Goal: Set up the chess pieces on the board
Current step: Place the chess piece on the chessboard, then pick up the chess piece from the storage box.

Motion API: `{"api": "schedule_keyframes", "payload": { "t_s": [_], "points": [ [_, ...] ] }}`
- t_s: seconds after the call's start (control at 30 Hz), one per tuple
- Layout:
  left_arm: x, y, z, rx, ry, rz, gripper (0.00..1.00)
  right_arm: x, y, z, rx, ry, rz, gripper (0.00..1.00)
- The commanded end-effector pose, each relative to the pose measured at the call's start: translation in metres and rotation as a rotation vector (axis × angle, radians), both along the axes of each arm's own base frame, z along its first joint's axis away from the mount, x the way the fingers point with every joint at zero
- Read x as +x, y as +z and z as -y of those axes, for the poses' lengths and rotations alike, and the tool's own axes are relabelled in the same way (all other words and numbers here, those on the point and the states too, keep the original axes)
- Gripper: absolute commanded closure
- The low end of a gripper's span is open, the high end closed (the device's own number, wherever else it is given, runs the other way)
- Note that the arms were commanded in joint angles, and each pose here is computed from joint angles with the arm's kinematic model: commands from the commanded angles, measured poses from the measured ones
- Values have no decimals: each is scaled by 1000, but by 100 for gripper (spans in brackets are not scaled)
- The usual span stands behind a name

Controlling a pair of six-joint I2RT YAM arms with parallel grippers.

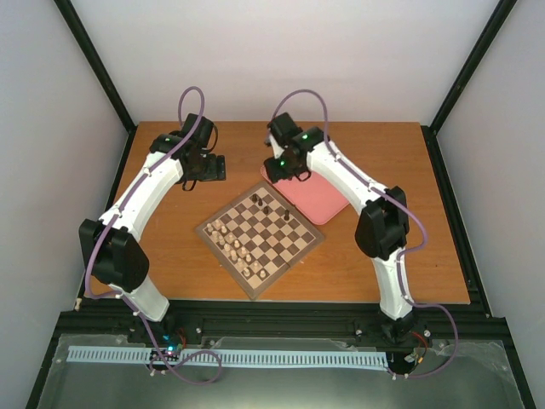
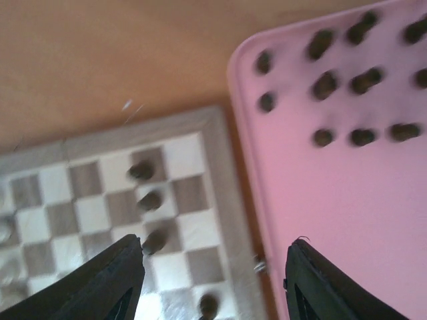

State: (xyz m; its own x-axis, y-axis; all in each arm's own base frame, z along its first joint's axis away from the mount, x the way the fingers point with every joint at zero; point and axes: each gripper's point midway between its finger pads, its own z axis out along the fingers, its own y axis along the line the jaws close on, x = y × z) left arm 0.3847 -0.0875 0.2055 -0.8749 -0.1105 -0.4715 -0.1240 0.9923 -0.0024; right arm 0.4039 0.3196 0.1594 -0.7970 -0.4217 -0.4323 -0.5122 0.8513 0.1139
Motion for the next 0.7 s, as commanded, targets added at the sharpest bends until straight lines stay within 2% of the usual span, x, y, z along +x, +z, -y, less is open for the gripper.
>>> {"api": "schedule_keyframes", "payload": {
  "t_s": [0.0,0.13,0.27,0.67],
  "points": [
    [2,9,-3,-11,10,28,0,42,-13,25,-46,-114,15,42],
    [2,10,-4,-5,10,30,0,81,-27,43,-50,-205,20,46],
    [3,10,-5,4,11,25,0,102,-51,57,-44,-245,3,50],
    [7,5,-2,1,9,9,0,94,-82,46,-25,-180,-67,54]
  ]
}}
